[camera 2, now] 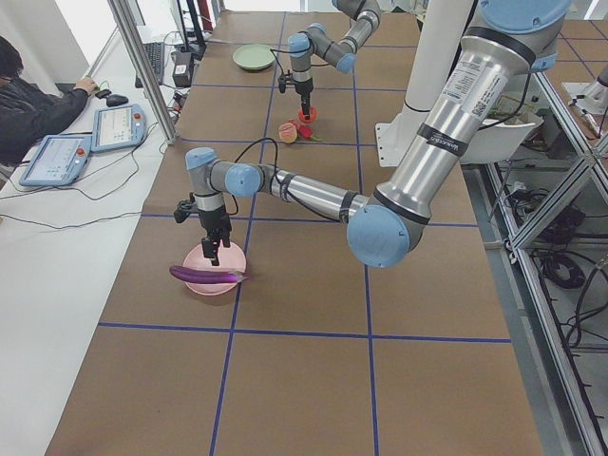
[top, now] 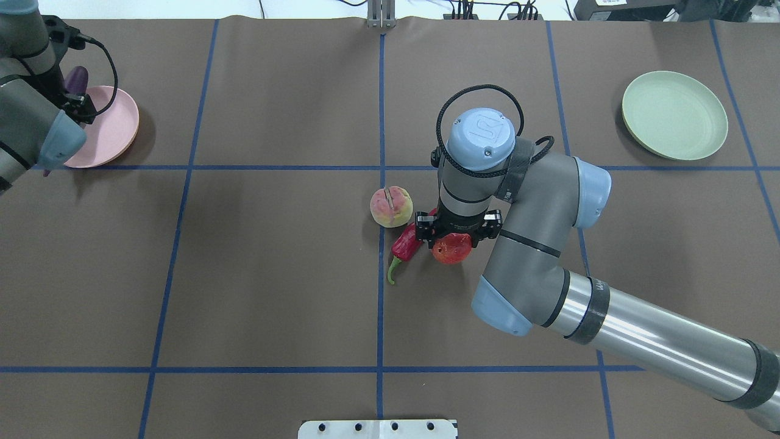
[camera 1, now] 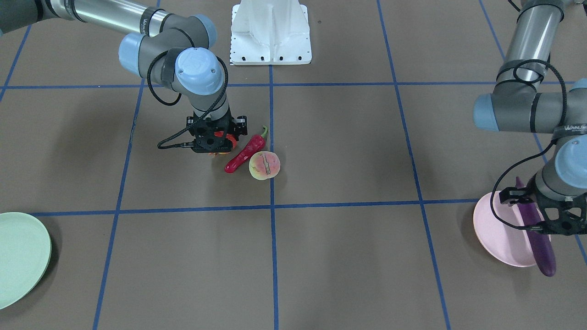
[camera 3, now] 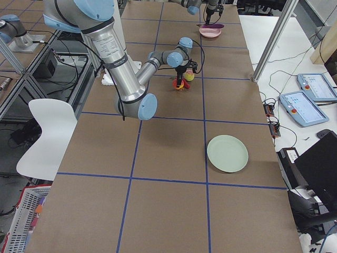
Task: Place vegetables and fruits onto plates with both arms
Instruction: 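Lift pomegranate toward green plate with right gripper while left gripper reaches for chili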
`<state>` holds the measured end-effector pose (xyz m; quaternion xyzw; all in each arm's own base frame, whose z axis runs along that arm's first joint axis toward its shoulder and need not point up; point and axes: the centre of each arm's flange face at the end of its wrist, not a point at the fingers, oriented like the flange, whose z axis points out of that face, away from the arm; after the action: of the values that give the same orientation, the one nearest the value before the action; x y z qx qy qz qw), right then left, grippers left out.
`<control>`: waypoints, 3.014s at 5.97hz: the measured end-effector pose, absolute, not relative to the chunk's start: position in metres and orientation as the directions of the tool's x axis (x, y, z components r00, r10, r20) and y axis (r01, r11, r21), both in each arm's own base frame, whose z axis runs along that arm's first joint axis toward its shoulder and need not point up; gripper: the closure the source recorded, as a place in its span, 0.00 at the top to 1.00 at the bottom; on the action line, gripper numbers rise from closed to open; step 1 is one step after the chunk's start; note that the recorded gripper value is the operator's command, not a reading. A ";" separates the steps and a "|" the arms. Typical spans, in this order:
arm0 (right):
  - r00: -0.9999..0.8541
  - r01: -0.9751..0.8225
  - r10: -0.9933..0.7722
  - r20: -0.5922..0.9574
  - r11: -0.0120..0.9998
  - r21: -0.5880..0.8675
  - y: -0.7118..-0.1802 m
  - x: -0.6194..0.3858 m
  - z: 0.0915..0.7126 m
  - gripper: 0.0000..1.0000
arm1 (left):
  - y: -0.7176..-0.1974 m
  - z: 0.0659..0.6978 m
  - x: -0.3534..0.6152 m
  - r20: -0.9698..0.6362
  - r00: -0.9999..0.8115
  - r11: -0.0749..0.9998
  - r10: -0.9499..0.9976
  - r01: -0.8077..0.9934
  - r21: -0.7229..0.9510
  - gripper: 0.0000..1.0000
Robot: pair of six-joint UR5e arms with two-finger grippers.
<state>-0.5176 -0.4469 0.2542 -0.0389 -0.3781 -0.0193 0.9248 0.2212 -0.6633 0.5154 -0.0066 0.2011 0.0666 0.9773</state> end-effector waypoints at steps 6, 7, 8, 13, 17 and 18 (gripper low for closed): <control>0.646 -0.103 0.076 0.760 0.995 -0.013 -0.544 -0.329 0.256 0.00 | -0.556 0.218 0.354 -0.686 0.706 0.982 0.177 -0.174 0.074 0.99; 0.668 -0.095 0.044 0.743 0.995 0.027 -0.563 -0.302 0.276 0.00 | -0.520 0.154 0.402 -0.725 0.659 0.976 0.202 -0.196 0.094 0.99; 0.693 -0.082 0.013 0.721 0.995 0.061 -0.583 -0.277 0.297 0.00 | -0.496 0.096 0.442 -0.755 0.623 0.974 0.203 -0.205 0.093 0.99; 0.731 -0.036 -0.040 0.681 0.995 0.097 -0.673 -0.173 0.407 0.00 | -0.495 0.026 0.603 -0.798 0.546 0.965 0.255 -0.201 0.171 0.96; 0.656 -0.052 -0.008 0.755 0.997 0.056 -0.704 -0.137 0.485 0.00 | -0.461 0.050 0.691 -0.694 0.636 0.939 0.338 -0.176 0.296 0.92; 0.657 -0.046 -0.004 0.754 0.998 0.045 -0.707 -0.138 0.506 0.00 | -0.462 0.054 0.697 -0.676 0.650 0.934 0.348 -0.180 0.308 0.91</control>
<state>-0.1377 -0.7068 0.5064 0.0301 -0.4141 0.0116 0.9097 0.6969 -0.4622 0.0541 0.1072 0.3922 0.1465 0.9018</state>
